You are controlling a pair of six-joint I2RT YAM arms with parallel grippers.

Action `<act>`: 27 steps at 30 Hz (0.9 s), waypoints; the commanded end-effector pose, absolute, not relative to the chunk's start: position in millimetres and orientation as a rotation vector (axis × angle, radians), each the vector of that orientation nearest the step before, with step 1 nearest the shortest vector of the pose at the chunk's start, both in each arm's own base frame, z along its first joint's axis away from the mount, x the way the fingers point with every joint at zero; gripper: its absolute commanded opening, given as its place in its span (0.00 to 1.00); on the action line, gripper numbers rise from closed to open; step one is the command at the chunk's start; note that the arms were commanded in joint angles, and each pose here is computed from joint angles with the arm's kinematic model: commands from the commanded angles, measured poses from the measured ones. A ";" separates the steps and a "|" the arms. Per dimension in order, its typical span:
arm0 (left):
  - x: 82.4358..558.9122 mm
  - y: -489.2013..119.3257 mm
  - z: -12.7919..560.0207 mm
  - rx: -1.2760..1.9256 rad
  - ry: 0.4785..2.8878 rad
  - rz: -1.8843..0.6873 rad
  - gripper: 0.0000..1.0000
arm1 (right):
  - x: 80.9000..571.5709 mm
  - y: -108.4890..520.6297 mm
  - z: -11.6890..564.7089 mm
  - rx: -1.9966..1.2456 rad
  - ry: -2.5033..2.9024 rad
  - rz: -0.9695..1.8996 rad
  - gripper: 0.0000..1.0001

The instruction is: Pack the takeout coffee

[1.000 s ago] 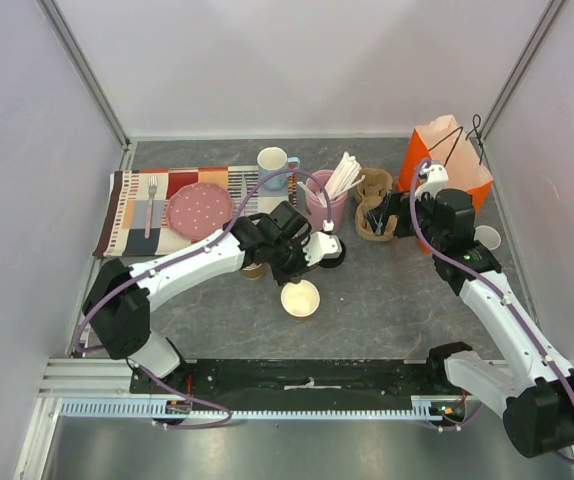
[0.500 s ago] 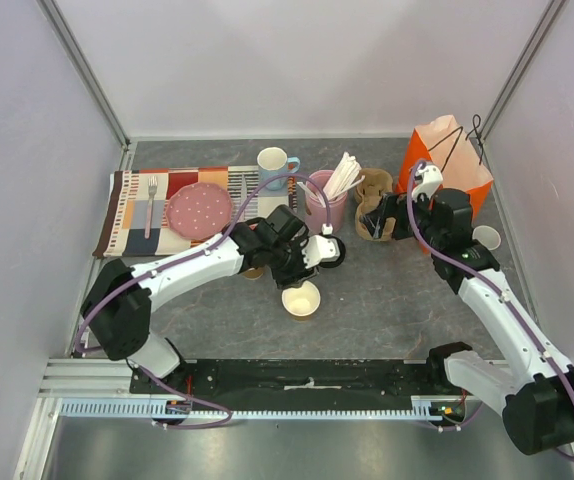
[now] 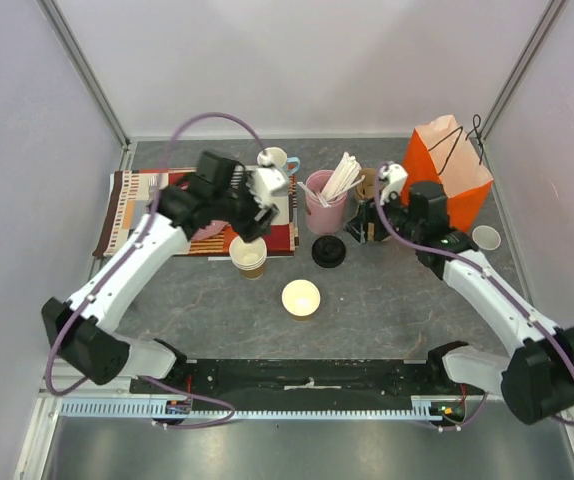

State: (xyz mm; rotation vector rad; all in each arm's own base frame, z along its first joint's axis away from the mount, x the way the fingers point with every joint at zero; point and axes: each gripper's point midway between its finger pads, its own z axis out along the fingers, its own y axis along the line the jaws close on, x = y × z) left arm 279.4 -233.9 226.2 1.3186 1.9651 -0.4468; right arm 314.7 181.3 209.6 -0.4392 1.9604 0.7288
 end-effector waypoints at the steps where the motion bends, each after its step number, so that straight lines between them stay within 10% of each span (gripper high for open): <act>1: 285.3 -182.0 248.5 1.080 2.076 -0.434 0.67 | 325.1 211.3 185.6 -0.704 1.979 0.570 0.69; 7: 286.4 -136.5 245.3 0.917 2.159 -0.387 0.67 | 323.8 232.1 129.8 -0.921 2.102 0.420 0.52; 27: 308.5 -111.4 230.3 0.829 2.233 -0.311 0.66 | 327.3 266.0 57.9 -1.211 2.018 0.412 0.40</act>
